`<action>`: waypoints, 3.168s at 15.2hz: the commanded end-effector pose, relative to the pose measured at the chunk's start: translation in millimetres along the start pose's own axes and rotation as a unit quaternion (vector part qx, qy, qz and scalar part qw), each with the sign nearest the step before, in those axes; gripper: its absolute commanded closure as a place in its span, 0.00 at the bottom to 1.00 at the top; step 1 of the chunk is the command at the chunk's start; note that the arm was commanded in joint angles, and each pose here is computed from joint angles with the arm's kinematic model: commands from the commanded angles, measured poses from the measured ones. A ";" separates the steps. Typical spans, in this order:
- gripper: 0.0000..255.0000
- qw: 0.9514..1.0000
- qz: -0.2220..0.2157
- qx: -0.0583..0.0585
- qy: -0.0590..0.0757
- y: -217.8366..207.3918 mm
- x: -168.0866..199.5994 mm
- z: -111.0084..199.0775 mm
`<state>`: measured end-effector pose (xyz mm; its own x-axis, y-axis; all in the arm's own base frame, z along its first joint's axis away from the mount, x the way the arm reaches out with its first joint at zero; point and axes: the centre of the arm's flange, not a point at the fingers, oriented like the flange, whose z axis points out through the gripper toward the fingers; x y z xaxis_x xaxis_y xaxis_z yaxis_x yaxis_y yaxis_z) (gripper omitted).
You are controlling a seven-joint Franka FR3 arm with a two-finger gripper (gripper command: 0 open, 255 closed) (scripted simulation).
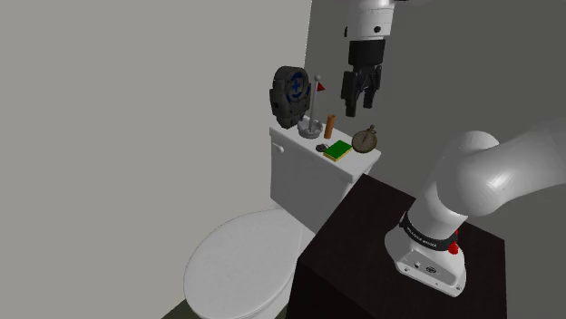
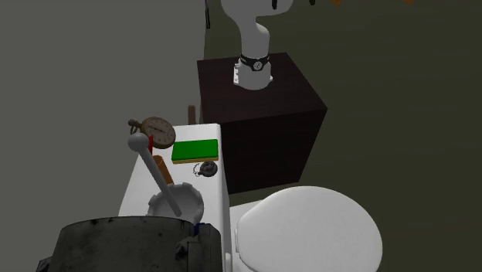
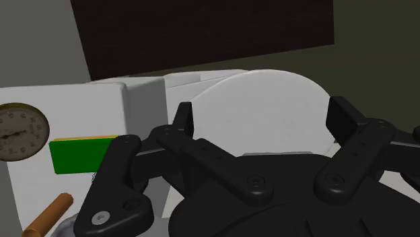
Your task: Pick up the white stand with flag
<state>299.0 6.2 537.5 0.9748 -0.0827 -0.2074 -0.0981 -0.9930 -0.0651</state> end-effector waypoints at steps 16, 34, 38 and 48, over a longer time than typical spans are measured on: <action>0.00 0.999 -0.024 0.021 0.018 145.1 134.9 -17.9; 0.00 0.997 -0.053 0.047 0.040 311.5 304.8 -38.1; 0.00 0.996 -0.057 0.051 0.044 336.2 332.2 -35.9; 1.00 0.996 -0.057 0.051 0.044 338.5 339.4 -2.5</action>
<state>597.2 -358.1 448.0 0.9940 0.0184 -0.1081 -0.0016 -0.9832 -0.1824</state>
